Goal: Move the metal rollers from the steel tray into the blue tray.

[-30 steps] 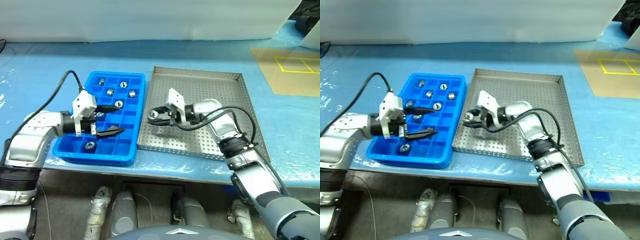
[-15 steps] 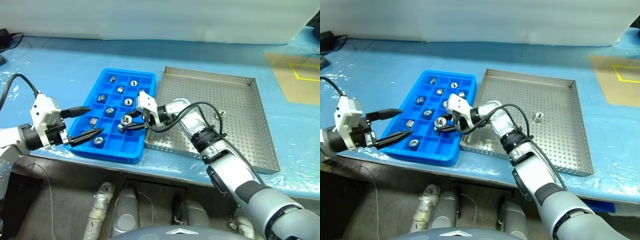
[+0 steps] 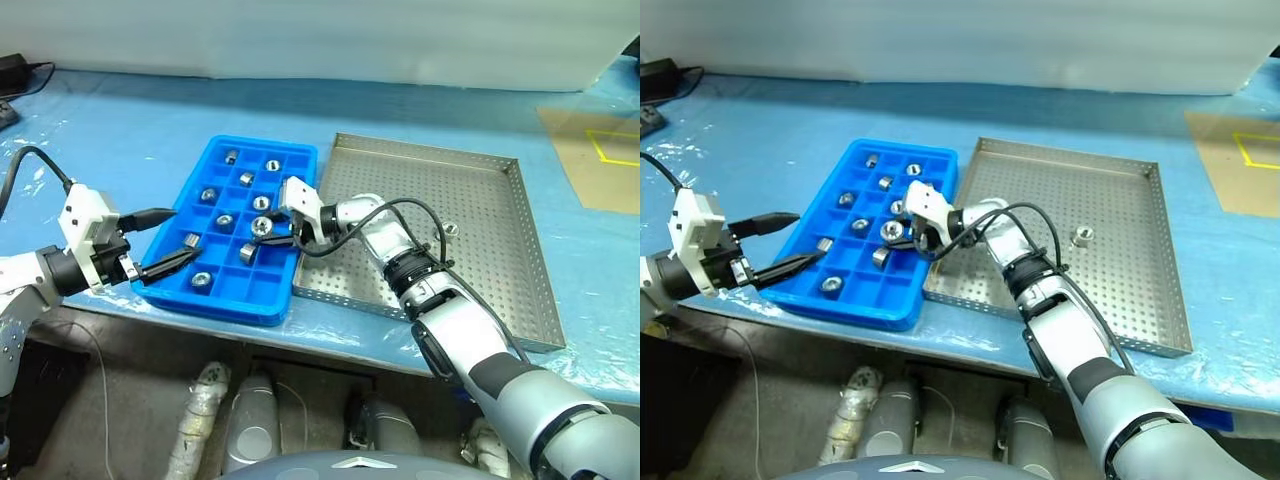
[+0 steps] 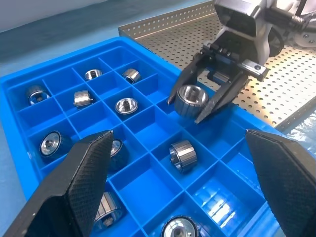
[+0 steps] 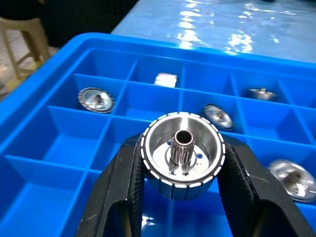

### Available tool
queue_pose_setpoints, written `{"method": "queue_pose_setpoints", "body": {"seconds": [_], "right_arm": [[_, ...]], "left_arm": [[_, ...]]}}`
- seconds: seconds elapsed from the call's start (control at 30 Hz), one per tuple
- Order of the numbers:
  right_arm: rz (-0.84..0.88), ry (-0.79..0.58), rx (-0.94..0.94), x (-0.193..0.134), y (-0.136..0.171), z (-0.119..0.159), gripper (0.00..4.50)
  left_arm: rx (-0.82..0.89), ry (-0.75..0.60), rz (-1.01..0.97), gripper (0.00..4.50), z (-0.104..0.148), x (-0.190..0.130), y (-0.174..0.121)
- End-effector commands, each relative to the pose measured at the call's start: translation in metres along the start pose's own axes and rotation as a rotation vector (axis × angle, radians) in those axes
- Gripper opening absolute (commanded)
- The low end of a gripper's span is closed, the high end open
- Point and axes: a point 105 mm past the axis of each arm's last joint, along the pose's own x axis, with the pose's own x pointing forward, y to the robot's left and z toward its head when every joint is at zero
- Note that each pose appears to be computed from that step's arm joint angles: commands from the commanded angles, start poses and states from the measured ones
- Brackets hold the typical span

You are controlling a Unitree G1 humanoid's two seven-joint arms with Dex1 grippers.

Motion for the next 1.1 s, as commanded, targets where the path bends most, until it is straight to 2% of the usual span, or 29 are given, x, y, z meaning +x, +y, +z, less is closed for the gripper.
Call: {"method": "queue_pose_setpoints", "body": {"seconds": [0.03,0.3,0.47,0.73,0.9,1.1], "right_arm": [[-0.057,-0.048,-0.05,-0.005,-0.013,0.019,1.65],[-0.074,-0.009,-0.086,-0.009,-0.01,0.005,1.65],[-0.116,-0.01,-0.063,-0.009,-0.014,0.004,3.31],[-0.222,-0.059,-0.049,-0.027,-0.031,0.016,3.31],[-0.36,-0.083,-0.05,-0.078,-0.056,0.029,3.31],[-0.621,0.069,-0.047,-0.155,-0.081,-0.001,3.31]], "left_arm": [[0.033,-0.028,-0.03,4.5,0.007,0.008,-0.001],[0.04,-0.037,-0.057,4.5,0.007,0.017,0.0],[0.04,-0.039,-0.076,4.5,0.007,0.02,-0.001],[0.038,-0.051,-0.112,4.5,0.008,0.03,-0.003],[0.028,-0.091,-0.187,4.5,0.012,0.053,-0.008],[-0.017,-0.172,-0.294,4.5,0.019,0.091,-0.02]]}}
